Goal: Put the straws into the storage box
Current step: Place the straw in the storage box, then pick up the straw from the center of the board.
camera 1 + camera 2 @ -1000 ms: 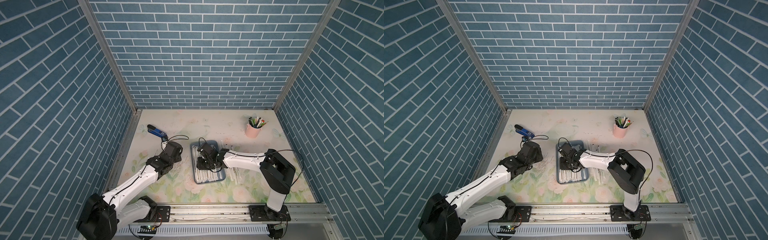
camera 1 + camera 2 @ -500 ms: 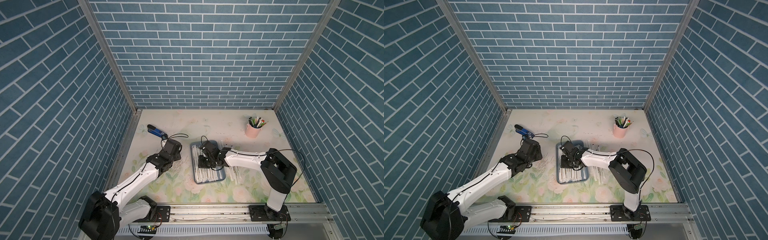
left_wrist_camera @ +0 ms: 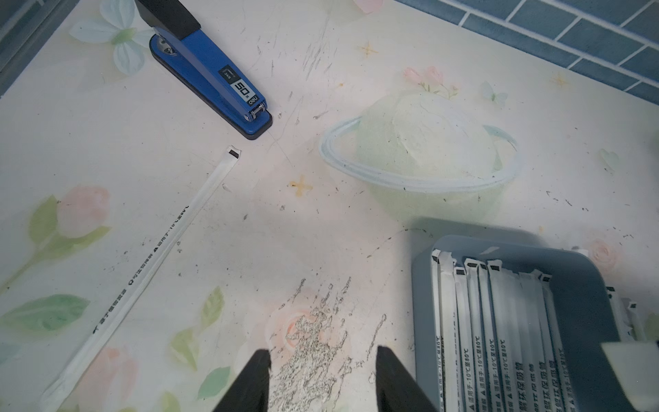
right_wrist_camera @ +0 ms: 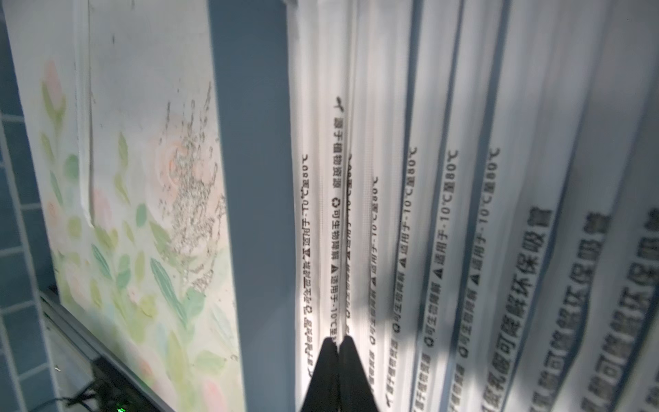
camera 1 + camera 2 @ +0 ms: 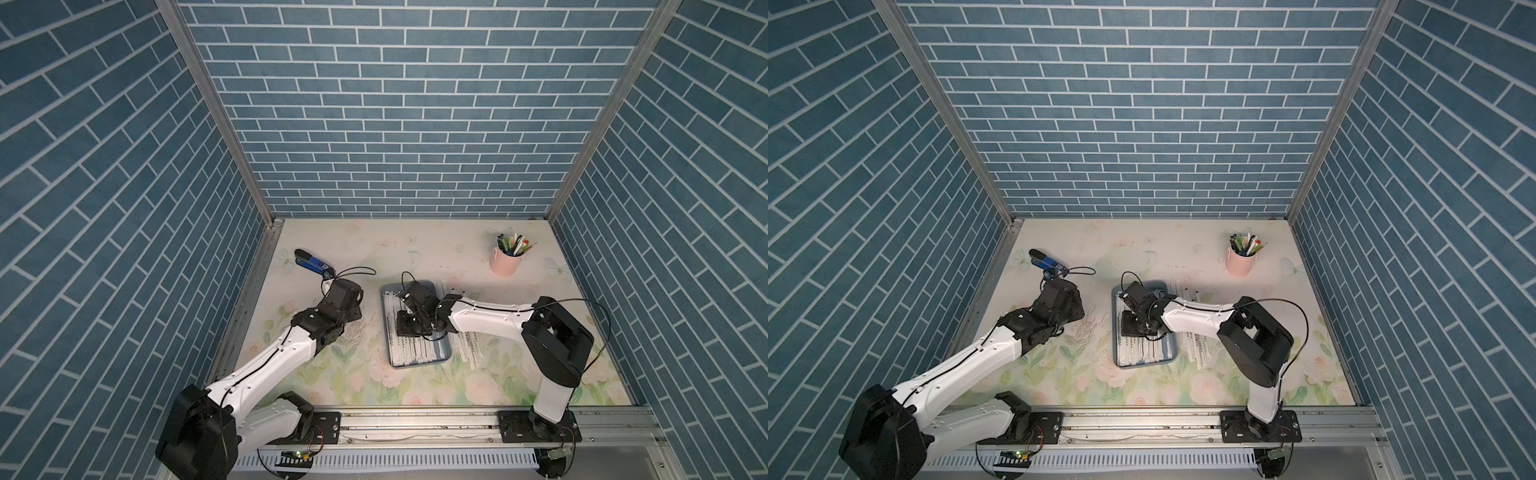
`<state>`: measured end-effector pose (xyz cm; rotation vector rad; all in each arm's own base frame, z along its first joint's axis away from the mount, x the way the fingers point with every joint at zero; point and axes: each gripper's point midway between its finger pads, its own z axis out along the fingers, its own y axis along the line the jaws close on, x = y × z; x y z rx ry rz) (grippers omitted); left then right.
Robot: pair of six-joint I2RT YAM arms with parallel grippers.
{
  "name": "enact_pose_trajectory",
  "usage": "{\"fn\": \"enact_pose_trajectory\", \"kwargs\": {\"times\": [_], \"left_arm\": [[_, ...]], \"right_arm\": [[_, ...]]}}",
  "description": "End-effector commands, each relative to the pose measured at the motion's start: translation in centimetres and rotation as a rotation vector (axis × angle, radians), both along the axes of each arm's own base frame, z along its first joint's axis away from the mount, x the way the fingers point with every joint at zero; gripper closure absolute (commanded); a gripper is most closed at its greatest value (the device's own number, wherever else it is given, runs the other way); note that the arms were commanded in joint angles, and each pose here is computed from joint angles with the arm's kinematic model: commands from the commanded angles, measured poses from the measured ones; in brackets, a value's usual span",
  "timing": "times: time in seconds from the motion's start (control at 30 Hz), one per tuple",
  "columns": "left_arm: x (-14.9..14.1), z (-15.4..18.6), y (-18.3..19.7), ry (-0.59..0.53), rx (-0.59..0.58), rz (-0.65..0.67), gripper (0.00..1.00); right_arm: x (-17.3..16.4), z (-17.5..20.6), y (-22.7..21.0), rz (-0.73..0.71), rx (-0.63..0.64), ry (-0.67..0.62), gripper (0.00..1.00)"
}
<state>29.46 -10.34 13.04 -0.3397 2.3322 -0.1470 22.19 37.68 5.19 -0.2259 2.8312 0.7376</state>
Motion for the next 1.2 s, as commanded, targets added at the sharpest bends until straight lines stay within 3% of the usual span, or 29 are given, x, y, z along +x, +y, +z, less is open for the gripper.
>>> {"fn": "enact_pose_trajectory", "kwargs": {"times": [0.0, 0.17, 0.27, 0.4, 0.6, 0.8, 1.17], "left_arm": [[-0.2, -0.2, 0.5, 0.008, 0.013, 0.007, 0.49], [-0.3, -0.3, 0.5, 0.012, 0.015, 0.006, 0.49], [-0.4, -0.7, 0.9, 0.024, 0.038, 0.017, 0.49], [-0.6, -1.9, 3.5, 0.082, 0.090, 0.087, 0.49], [-0.2, -2.9, 8.4, 0.135, 0.127, 0.197, 0.45], [-0.6, -7.5, 13.2, 0.328, 0.162, 0.249, 0.42], [2.7, -9.9, 14.9, 0.446, 0.204, 0.195, 0.37]], "right_arm": [[0.0, -0.8, -0.5, 0.012, -0.062, -0.005, 1.00], [0.0, -0.5, 0.0, 0.031, -0.028, -0.015, 1.00], [0.2, 0.2, 0.1, 0.031, -0.014, -0.041, 0.94], [0.5, 1.8, 0.4, 0.070, 0.002, -0.089, 0.92], [1.0, 4.6, 0.1, 0.164, 0.011, -0.220, 0.77], [1.9, 6.5, -1.2, 0.204, -0.014, -0.336, 0.72], [3.7, 8.1, -5.7, 0.168, -0.005, -0.397, 0.69]]}}
